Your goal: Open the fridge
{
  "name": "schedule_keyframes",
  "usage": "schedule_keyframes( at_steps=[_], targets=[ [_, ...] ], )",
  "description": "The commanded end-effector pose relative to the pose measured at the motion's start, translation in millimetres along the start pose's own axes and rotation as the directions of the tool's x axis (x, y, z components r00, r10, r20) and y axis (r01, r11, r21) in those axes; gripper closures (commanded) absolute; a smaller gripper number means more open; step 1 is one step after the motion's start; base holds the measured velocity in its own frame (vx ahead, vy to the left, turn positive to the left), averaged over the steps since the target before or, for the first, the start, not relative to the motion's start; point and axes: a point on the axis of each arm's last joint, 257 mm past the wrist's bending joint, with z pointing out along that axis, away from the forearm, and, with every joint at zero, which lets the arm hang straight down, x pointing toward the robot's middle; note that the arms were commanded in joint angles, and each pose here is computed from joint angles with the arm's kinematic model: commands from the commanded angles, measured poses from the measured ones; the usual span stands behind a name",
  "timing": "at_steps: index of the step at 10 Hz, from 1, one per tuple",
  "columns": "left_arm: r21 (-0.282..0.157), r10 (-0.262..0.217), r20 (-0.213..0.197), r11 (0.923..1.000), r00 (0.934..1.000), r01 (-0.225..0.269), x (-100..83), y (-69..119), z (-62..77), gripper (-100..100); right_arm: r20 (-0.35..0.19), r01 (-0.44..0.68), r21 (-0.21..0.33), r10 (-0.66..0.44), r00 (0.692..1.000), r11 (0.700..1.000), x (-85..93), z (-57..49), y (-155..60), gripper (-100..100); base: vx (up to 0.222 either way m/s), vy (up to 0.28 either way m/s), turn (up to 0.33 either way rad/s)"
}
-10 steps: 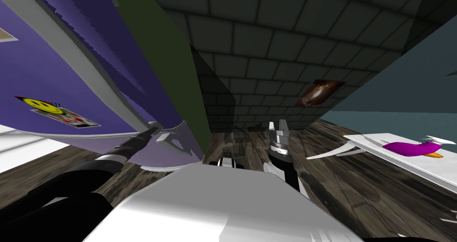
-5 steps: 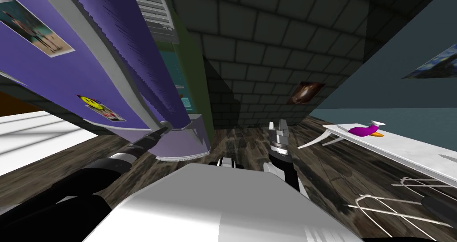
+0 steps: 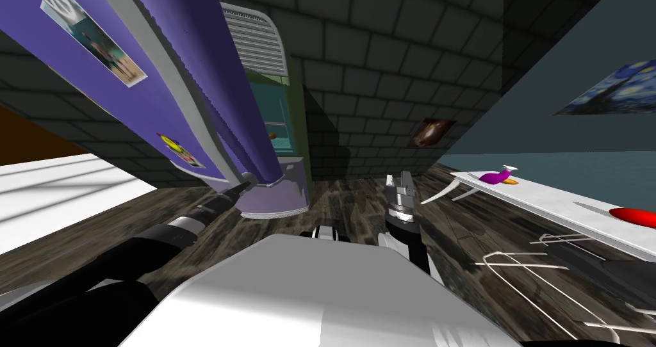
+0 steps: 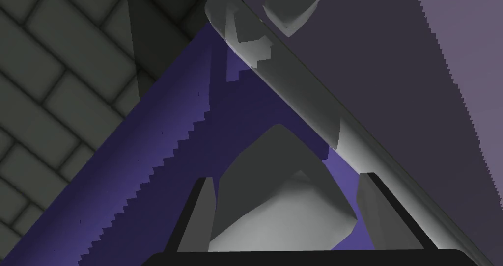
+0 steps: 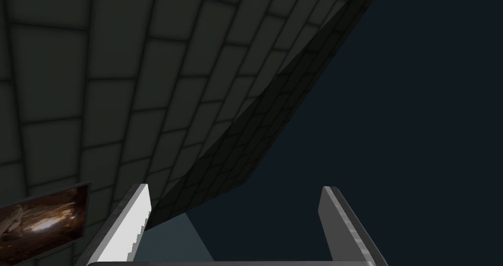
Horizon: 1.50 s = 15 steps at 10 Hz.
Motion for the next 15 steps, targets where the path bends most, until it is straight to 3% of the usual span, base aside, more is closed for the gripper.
schedule_keyframes(
  at_steps=[1, 3, 7, 9, 10, 12, 13, 15],
  targets=[
    [0.015, 0.003, -0.010, 0.9999, 0.9999, -0.002, 2.3, -5.8, 0.0, 100, 0.000, 0.000, 0.000, 0.000, 1.000, 1.000, 0.0, 0.0, 0, 0, -0.138, 0.053, -0.008],
    [0.063, 0.019, -0.062, 0.9979, 0.9979, -0.015, 16.5, -19.9, 0.9, 100, 0.000, 0.000, 0.000, 0.000, 1.000, 1.000, 0.0, 0.0, 0, 0, -0.214, 0.162, -0.071],
    [0.112, 0.034, -0.110, 0.9935, 0.9934, -0.022, 29.6, -33.7, 0.7, 100, 0.000, 0.000, 0.000, 0.000, 1.000, 1.000, 0.0, 0.0, 0, 0, -0.229, 0.212, -0.041],
    [0.160, 0.047, -0.157, 0.9869, 0.9865, -0.022, 43.0, -47.2, -0.8, 100, 0.000, 0.000, 0.000, 0.000, 1.000, 1.000, 0.0, 0.0, 0, 0, -0.231, 0.227, -0.045],
    [0.160, 0.047, -0.157, 0.9869, 0.9865, -0.022, 43.0, -47.2, -0.8, 100, 0.000, 0.000, 0.000, 0.000, 1.000, 1.000, -0.1, 0.0, 0, 0, -0.187, 0.181, -0.042],
    [0.207, 0.059, -0.203, 0.9782, 0.9775, -0.016, 56.4, -60.4, -3.5, 100, 0.000, 0.000, 0.000, 0.000, 1.000, 1.000, 0.0, 0.0, 0, 0, -0.233, 0.178, -0.047],
    [0.207, 0.059, -0.203, 0.9782, 0.9775, -0.016, 56.4, -60.4, -3.5, 100, 0.000, 0.000, 0.000, 0.000, 1.000, 1.000, 0.0, 0.0, 0, 0, -0.208, 0.209, -0.034],
    [0.253, 0.069, -0.247, 0.9675, 0.9665, -0.004, 69.6, -73.3, -7.5, 100, 0.000, 0.000, 0.000, 0.000, 1.000, 1.000, -0.1, 0.0, 0, 0, -0.246, 0.250, -0.055]
  ],
)
